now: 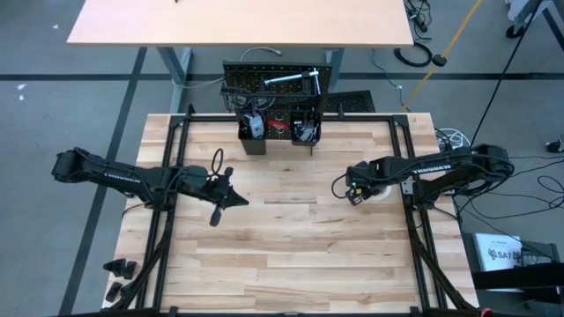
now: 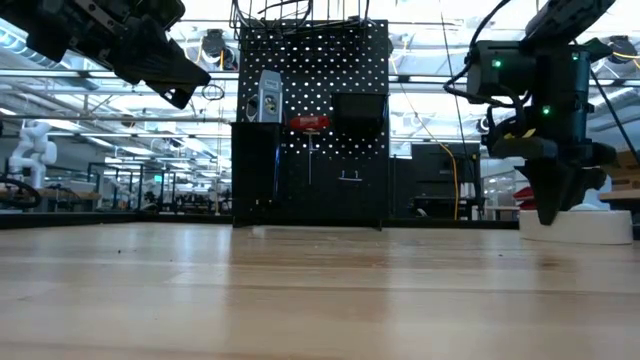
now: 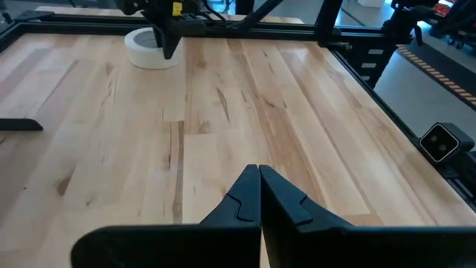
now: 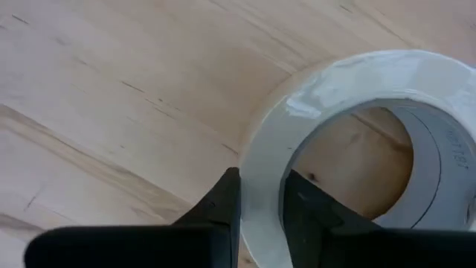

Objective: Hang tools onto peg board
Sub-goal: Hang the white tape on the peg board

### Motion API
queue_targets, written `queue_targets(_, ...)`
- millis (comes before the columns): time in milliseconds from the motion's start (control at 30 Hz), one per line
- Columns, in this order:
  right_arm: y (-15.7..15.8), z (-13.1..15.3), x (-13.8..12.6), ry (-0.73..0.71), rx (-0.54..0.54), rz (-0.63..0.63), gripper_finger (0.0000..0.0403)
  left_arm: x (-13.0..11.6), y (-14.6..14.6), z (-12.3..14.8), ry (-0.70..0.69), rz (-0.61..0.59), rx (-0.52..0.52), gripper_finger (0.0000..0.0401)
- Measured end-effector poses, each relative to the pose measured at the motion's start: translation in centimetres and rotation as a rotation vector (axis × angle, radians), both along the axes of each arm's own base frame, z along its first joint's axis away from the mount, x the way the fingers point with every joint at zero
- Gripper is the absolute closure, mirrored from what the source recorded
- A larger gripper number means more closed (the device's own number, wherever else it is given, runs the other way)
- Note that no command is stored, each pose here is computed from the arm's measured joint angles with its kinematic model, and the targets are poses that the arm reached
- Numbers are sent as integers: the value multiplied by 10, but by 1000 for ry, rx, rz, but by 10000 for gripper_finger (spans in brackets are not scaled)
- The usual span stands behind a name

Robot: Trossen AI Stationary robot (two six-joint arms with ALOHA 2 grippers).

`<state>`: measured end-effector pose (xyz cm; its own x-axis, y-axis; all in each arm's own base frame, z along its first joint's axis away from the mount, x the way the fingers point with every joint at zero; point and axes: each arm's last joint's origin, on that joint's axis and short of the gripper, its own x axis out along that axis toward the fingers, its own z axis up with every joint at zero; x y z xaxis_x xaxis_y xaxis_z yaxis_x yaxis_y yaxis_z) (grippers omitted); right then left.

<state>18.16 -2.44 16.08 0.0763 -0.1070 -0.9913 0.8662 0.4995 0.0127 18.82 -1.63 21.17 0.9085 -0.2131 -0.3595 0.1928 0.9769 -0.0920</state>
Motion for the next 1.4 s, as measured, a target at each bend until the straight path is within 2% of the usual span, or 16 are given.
queue_targets(200, 8, 3, 10, -87, -52, 59, 343, 0, 0, 0, -1, -1, 3, 401)
queue_targets(433, 36, 38, 37, -273, -317, 128, 343, 0, 0, 0, -6, -11, 23, 401)
queue_targets(533, 50, 51, 49, -441, -471, 106, 343, 0, 0, 0, -6, -7, 26, 401)
queue_targets(633, 59, 52, 58, -593, -601, 43, 343, 0, 0, 0, -7, -7, 26, 401)
queue_targets(833, 63, 30, 79, -779, -710, -52, 343, 0, 0, 1, -12, 6, 5, 401)
queue_targets(1067, 48, -3, 116, -815, -883, -151, 343, 6, -1, -4, 15, 29, -41, 401)
queue_targets(1200, 33, -22, 133, -766, -964, -120, 343, 10, -1, -7, 25, 31, -42, 401)
queue_targets(1400, 23, -33, 165, -672, -1048, -63, 343, 12, 0, -10, 31, 51, -34, 401)
